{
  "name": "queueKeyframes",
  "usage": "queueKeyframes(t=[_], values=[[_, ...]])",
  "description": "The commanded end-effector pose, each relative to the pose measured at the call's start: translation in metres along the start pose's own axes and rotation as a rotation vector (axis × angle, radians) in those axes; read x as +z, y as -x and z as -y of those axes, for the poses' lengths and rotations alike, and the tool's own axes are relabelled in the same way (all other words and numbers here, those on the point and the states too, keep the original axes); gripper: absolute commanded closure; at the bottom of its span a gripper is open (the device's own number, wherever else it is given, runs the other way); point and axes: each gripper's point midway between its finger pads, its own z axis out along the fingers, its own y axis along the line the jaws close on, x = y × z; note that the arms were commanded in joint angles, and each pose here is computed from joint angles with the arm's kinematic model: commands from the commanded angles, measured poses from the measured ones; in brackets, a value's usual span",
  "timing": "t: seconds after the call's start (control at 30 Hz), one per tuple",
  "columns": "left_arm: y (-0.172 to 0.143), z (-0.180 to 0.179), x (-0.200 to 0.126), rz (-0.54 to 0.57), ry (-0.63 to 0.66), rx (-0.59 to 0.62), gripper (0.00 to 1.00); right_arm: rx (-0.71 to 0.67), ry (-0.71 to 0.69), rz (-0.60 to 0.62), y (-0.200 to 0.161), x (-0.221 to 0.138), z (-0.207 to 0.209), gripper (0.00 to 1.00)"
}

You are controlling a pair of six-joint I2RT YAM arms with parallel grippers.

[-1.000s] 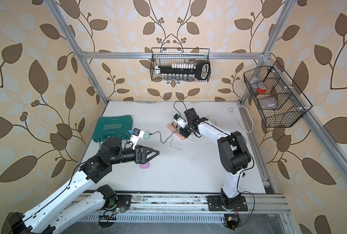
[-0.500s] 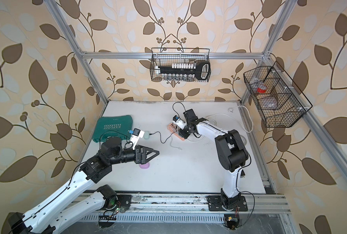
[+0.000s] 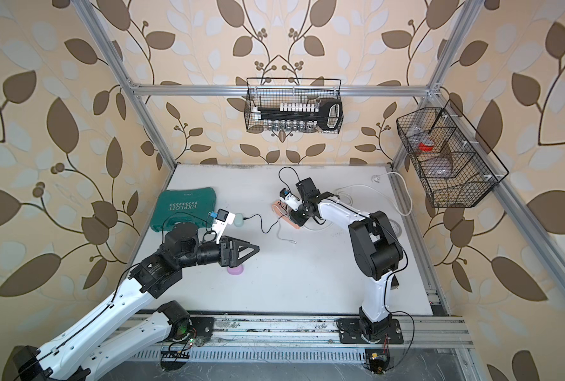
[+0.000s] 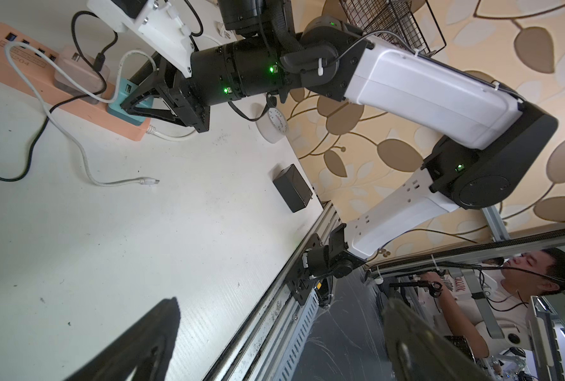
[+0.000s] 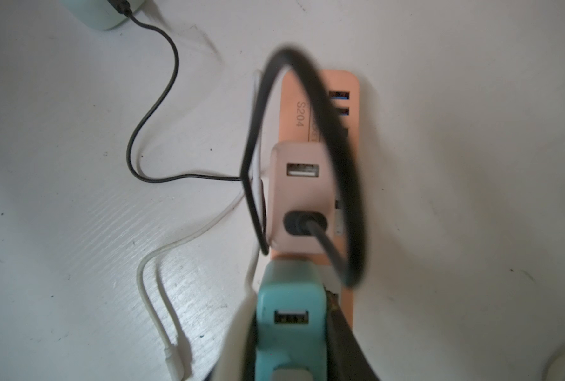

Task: Charge the bluetooth headset
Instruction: Insert the plug into the socket.

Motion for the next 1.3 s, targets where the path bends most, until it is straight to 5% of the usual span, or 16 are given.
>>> queueKeyframes(t=[0.0,0.63,1.27], values=[[0.006,0.001,-0.003,0.032,0.001,0.029,0.01,0.024,0.017,-0.125,-0.04,0.012,-0.013,0.72],[0.007,0.0,-0.004,0.036,0.012,0.03,0.01,0.037,-0.006,-0.181,-0.052,0.019,-0.012,0.74],[0.007,0.001,-0.005,0.034,0.019,0.031,0.01,0.09,-0.091,0.038,0.004,-0.041,0.012,0.47]])
